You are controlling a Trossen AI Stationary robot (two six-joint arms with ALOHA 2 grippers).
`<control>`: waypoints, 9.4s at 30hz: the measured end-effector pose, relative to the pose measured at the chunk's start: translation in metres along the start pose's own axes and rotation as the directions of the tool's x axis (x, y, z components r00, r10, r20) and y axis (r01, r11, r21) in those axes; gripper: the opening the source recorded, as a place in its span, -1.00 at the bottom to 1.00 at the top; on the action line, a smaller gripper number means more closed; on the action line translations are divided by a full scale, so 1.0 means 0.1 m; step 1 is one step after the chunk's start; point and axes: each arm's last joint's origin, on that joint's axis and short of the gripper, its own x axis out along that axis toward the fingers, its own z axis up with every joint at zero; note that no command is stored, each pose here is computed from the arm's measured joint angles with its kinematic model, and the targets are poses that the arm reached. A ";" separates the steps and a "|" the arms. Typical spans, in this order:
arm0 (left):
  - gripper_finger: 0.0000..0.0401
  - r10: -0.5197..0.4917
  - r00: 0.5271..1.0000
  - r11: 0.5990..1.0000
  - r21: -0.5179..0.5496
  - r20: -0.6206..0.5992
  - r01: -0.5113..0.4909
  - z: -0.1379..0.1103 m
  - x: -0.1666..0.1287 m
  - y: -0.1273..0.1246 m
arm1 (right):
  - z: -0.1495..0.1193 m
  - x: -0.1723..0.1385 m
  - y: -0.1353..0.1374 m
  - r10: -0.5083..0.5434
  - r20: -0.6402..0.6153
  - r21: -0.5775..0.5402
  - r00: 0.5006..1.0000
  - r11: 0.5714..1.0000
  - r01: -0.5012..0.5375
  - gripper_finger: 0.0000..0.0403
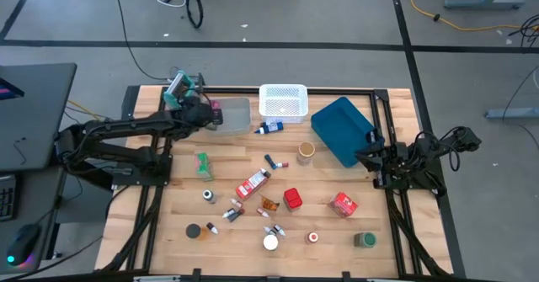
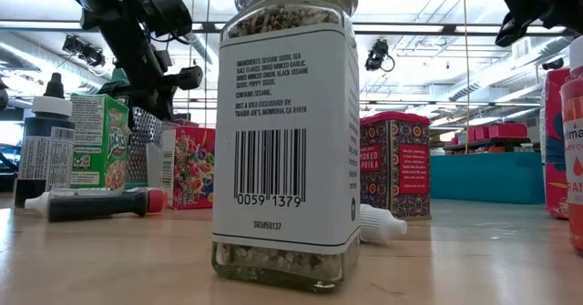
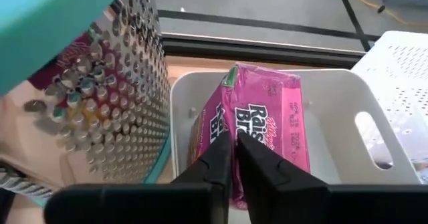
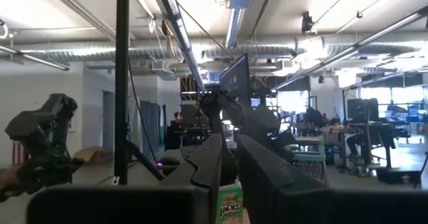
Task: Pick & Place Kitchen Items
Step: Put the pink cereal box into the gray bin, then put the green cereal box into the gray bin, then put the left red cereal box into the gray bin
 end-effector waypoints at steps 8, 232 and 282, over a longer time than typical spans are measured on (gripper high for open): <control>-0.64 0.069 0.996 0.997 0.021 -0.062 -0.068 -0.06 0.00 0.09 | 0.00 0.00 0.00 0.000 0.001 -0.099 1.000 0.995 0.000 -0.71; -0.37 -0.560 0.591 0.326 0.501 -0.581 0.802 -0.72 -0.38 -1.19 | -0.08 1.28 -0.04 -0.321 -0.245 -0.223 0.915 0.937 0.269 -0.14; -0.78 -0.453 0.435 0.058 0.461 -0.778 0.885 -1.20 -0.26 -1.24 | -0.09 1.28 -0.04 -0.314 -0.250 -0.223 0.916 0.939 0.261 -0.14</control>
